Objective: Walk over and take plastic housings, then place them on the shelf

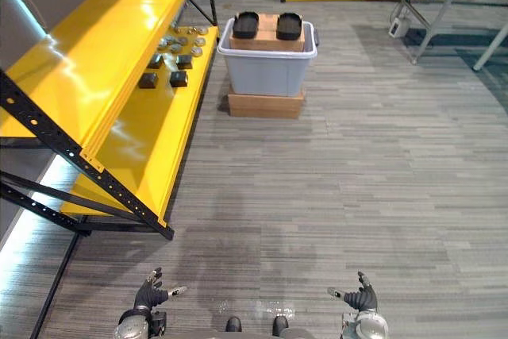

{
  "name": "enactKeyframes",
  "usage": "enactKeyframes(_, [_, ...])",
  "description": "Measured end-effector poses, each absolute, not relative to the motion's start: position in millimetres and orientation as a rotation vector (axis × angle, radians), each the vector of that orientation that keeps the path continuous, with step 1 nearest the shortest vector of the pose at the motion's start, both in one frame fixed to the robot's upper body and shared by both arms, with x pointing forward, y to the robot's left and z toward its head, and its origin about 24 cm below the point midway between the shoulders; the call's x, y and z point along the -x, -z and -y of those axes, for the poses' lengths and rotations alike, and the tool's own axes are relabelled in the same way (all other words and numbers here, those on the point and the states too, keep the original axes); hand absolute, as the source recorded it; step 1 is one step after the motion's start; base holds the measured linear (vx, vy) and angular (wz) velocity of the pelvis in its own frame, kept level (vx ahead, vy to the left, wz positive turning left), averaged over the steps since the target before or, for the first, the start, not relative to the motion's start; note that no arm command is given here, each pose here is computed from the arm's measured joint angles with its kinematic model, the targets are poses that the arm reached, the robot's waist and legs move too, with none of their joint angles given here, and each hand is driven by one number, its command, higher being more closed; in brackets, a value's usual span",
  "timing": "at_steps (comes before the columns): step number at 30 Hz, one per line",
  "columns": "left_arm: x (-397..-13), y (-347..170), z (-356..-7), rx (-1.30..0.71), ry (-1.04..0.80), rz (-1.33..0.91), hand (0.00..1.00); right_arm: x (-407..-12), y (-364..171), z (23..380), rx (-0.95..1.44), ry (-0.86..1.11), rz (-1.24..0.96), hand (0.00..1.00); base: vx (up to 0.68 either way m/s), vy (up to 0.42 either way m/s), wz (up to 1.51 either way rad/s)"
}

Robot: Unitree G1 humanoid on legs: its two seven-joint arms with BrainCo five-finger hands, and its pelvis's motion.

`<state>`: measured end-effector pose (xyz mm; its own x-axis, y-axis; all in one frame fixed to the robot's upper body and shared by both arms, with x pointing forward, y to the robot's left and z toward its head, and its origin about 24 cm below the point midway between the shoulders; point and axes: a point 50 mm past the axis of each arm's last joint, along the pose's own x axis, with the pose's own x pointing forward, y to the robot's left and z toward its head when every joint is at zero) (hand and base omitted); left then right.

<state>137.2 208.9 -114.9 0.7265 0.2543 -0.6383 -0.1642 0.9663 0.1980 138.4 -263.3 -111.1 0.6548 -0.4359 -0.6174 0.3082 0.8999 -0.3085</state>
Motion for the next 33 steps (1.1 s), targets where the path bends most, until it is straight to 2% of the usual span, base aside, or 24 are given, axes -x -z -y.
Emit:
enactKeyframes(9, [-157,105,-218,-0.111,-0.272,-0.661,0.00,-153,104,267,0.176,0.429,-0.724,0.00,0.19,0.024,0.10])
enactKeyframes(16, [-165,103,-213,-0.092,-0.286,-0.645,0.00,-164,93,274,0.202,0.450,-0.669,0.00,0.42,-0.175,0.24])
enactKeyframes(24, [-140,115,-200,-0.030,-0.278,-0.716,0.00,-166,96,245,0.194,0.350,-0.651,0.00,0.36,-0.176,-0.14])
enactKeyframes(33, [-124,126,-190,0.029,-0.297,-0.779,0.00,-149,111,261,0.232,0.380,-0.778,0.00,0.41,0.067,-0.37])
